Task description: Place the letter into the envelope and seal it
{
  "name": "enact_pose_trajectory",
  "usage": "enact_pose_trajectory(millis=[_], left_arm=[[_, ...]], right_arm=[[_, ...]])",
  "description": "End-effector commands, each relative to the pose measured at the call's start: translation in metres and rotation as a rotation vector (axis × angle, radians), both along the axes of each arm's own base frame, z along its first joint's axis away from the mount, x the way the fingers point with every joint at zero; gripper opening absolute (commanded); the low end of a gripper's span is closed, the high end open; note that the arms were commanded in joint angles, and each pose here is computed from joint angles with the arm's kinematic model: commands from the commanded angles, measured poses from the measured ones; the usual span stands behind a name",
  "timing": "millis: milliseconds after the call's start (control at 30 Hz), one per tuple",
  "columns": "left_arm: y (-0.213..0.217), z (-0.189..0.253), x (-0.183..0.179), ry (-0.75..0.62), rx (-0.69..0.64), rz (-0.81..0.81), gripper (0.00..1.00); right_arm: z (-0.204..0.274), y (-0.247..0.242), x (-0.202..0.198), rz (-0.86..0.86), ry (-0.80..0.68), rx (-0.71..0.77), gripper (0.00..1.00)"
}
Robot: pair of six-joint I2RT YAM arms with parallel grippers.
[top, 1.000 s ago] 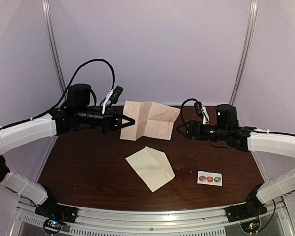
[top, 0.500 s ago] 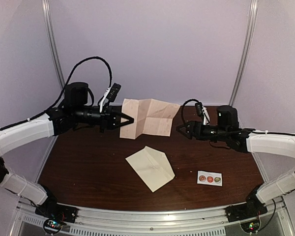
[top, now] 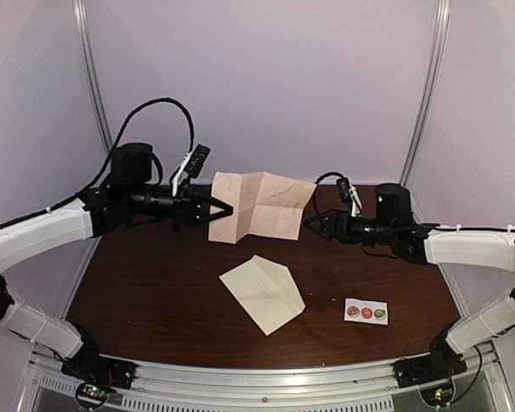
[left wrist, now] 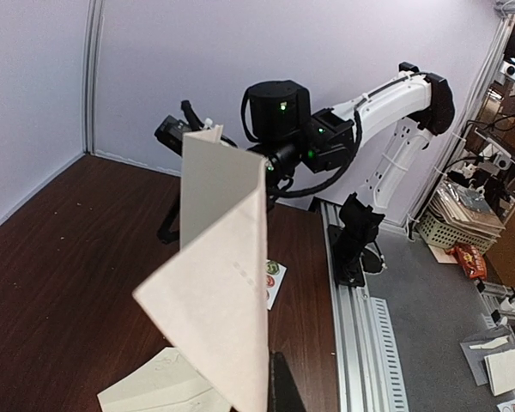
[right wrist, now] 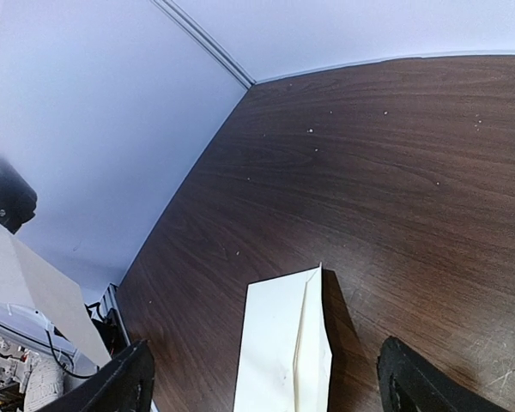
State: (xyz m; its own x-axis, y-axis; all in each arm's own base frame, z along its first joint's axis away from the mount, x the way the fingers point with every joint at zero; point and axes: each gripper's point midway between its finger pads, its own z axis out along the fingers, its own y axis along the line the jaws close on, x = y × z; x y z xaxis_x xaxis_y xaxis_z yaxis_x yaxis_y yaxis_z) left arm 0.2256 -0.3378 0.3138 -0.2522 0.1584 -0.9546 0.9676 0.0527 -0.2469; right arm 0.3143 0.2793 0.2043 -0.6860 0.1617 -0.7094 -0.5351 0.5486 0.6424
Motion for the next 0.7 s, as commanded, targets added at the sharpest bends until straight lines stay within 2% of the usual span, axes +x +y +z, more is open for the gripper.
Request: enact_pose_trajectory(millis=[0, 267, 433, 667], left_arm=[[0.0, 0.017, -0.01, -0.045, -0.051, -0.032, 0.0], [0.0, 0.015, -0.006, -0.048, -0.045, -0.005, 0.0], [0.004, 0.017, 0.002, -0.071, -0.045, 0.07, 0.0], [-0.001, 0.01, 0.0, -0.035, -0.043, 0.028, 0.0]], right_arm=[[0.029, 0.007, 0.006, 0.024, -0.062, 0.05, 0.9], [0.056, 0.032, -0.024, 0.23, -0.126, 0.131, 0.9], [0.06, 0.034, -0.044, 0.277, -0.139, 0.148, 0.89], [0.075, 0.056, -0.057, 0.323, -0.151, 0.213, 0.89]])
